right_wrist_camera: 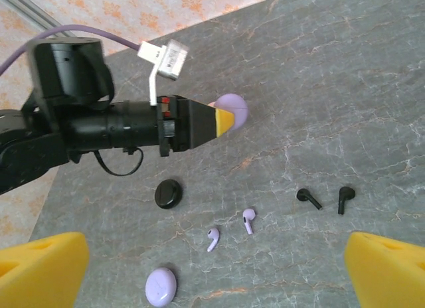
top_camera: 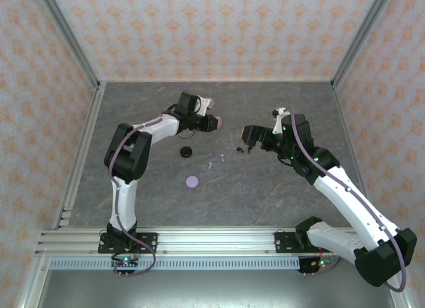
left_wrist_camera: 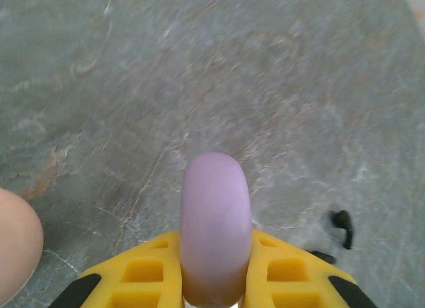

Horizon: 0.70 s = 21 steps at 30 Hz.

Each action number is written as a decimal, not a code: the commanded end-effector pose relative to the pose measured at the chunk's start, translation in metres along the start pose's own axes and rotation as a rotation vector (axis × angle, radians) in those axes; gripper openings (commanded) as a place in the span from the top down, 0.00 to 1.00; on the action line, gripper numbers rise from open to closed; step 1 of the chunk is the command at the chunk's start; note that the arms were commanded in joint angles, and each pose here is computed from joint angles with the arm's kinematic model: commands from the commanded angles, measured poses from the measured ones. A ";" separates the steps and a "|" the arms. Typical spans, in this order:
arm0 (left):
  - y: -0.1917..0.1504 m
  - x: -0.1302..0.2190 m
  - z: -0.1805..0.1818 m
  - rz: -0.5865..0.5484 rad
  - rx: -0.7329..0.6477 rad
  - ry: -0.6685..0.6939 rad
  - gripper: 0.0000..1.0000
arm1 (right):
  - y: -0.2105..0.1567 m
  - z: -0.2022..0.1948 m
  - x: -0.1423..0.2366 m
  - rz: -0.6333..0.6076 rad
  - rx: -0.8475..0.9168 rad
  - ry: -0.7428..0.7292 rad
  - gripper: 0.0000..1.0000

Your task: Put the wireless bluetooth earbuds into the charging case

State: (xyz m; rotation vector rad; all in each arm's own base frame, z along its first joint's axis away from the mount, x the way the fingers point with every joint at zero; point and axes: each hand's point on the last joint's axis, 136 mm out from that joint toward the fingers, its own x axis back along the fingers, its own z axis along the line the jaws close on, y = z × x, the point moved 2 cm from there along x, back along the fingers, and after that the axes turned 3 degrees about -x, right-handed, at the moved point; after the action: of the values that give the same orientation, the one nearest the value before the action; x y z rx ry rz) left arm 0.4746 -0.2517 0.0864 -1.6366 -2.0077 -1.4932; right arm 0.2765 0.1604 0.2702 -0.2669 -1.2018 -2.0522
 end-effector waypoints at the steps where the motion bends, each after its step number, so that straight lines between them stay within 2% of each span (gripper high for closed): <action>1: 0.006 -0.001 -0.001 0.037 0.050 0.011 1.00 | -0.003 -0.011 0.002 -0.008 0.010 -0.047 0.01; 7: 0.002 -0.018 0.010 0.071 0.084 0.017 0.95 | -0.008 -0.014 -0.002 0.002 0.011 -0.052 0.01; 13: 0.000 -0.022 0.012 0.083 0.098 0.023 0.80 | -0.011 -0.015 -0.004 0.015 0.019 -0.051 0.01; 19: 0.002 -0.011 0.013 0.090 0.068 0.068 0.64 | -0.014 -0.019 -0.004 0.038 0.018 -0.080 0.01; 21: 0.002 -0.007 0.012 0.093 0.059 0.076 0.61 | -0.015 -0.023 -0.003 0.048 0.021 -0.104 0.01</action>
State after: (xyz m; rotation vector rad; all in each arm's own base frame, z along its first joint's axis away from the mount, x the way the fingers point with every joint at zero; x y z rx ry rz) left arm 0.4828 -0.2515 0.0604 -1.6252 -1.9096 -1.3750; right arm 0.2731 0.1555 0.2495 -0.3399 -1.2191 -2.0218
